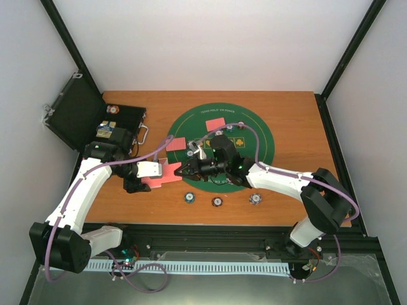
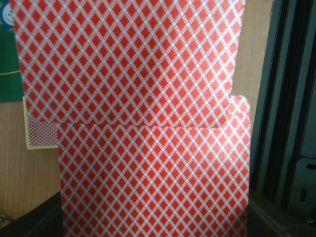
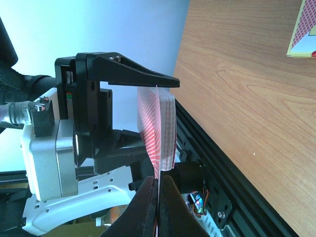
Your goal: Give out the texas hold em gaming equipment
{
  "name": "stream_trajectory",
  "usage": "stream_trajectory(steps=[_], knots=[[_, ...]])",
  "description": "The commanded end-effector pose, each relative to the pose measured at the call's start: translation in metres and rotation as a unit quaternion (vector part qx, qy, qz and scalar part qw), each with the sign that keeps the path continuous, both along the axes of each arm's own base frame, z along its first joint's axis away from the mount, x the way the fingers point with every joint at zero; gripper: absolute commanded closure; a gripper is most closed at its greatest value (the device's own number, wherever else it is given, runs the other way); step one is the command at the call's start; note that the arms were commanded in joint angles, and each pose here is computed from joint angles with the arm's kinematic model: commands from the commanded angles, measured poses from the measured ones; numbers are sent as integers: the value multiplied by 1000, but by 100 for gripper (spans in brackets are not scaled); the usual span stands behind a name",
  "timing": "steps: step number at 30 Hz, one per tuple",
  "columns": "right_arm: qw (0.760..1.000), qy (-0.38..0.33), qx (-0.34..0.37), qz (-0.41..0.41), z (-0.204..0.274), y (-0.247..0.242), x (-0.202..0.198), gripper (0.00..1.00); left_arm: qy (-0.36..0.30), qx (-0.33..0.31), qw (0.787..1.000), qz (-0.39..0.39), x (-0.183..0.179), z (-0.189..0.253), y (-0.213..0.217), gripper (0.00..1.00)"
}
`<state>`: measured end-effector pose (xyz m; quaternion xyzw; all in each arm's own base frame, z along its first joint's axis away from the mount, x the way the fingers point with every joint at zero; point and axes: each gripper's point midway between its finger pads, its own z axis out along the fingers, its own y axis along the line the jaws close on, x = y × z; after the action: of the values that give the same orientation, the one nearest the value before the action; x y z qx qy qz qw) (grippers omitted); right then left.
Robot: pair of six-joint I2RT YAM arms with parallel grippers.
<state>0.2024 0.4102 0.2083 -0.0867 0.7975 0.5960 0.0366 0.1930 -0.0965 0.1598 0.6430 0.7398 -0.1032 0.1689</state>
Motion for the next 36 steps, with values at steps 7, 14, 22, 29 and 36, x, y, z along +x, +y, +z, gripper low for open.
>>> stream_trajectory(steps=[7,14,22,29,36], knots=[[1000,-13,21,-11,16,-28,4,97,-20,-18,1000,-6,4,12,-6,99],[1000,-21,18,-10,18,-40,1,97,-19,-17,1000,-5,3,12,-6,99],[985,-74,-142,-64,-8,-108,36,97,-19,-16,1000,-4,4,15,-5,99],[851,-160,-489,-104,-59,-204,84,97,-15,-9,1000,1,4,10,-3,99],[700,-207,-672,-125,-62,-249,121,97,-16,-4,1000,5,4,10,-1,99]])
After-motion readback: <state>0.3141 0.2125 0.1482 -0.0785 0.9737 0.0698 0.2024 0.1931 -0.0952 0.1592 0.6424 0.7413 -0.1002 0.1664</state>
